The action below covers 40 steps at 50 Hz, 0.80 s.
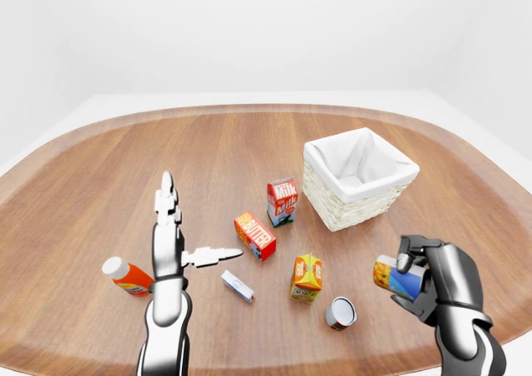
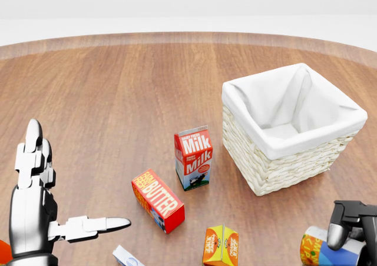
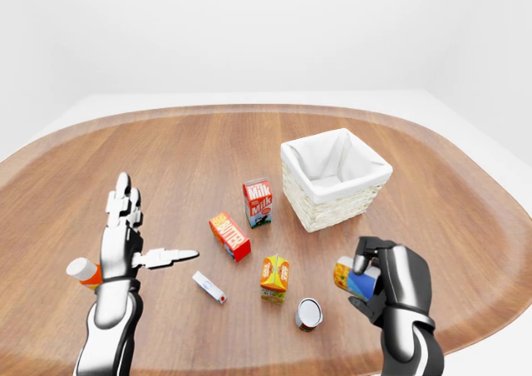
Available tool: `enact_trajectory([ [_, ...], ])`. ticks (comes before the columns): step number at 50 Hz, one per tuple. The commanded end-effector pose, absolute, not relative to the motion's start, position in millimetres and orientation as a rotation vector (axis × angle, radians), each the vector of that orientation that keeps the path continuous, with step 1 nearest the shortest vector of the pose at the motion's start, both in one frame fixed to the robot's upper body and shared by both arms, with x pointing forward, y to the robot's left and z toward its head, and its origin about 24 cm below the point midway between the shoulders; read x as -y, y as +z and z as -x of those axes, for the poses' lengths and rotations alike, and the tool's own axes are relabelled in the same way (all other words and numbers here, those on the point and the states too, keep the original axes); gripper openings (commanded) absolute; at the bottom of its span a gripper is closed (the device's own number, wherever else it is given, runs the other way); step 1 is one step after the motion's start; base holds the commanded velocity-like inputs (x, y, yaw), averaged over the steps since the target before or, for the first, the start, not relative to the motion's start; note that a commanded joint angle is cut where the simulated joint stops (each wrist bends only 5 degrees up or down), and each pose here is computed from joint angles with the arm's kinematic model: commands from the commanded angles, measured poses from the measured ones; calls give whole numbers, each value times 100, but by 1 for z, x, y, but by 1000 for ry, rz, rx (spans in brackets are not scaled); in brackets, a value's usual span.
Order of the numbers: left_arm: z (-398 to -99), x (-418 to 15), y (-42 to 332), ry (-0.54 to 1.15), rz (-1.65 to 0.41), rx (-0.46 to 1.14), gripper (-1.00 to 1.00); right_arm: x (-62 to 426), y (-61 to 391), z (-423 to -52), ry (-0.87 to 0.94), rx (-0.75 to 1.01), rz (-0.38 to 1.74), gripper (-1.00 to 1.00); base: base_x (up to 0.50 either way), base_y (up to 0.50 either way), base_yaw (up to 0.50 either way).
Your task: Pick up the alphabet soup and the tomato sauce, and put them in the basket.
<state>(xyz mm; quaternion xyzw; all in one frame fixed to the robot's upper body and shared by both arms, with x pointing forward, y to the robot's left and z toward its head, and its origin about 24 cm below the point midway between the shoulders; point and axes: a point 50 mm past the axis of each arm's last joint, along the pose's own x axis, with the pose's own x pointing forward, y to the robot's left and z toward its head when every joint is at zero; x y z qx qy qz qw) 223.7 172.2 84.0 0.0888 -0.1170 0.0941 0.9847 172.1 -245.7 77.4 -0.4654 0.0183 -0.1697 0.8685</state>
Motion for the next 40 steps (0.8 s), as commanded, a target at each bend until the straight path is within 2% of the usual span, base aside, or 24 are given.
enact_trajectory([
  [1, -225, -174, 84, 197, -170, 237, 100, 241, 104, -170, -415, 96, 859, -100, 0, 0, 0],
  [3, -225, -174, 87, 197, -168, 248, 100, 238, 116, -169, -410, 155, 819, -100, 0, 0, 0],
  [18, -223, -173, 85, 194, -171, 240, 100, 227, 128, -167, -416, 244, 735, -100, 0, 0, 0],
  [40, -223, -173, 83, 191, -179, 231, 100, 213, 163, -181, -420, 455, 780, -100, 0, 0, 0],
])
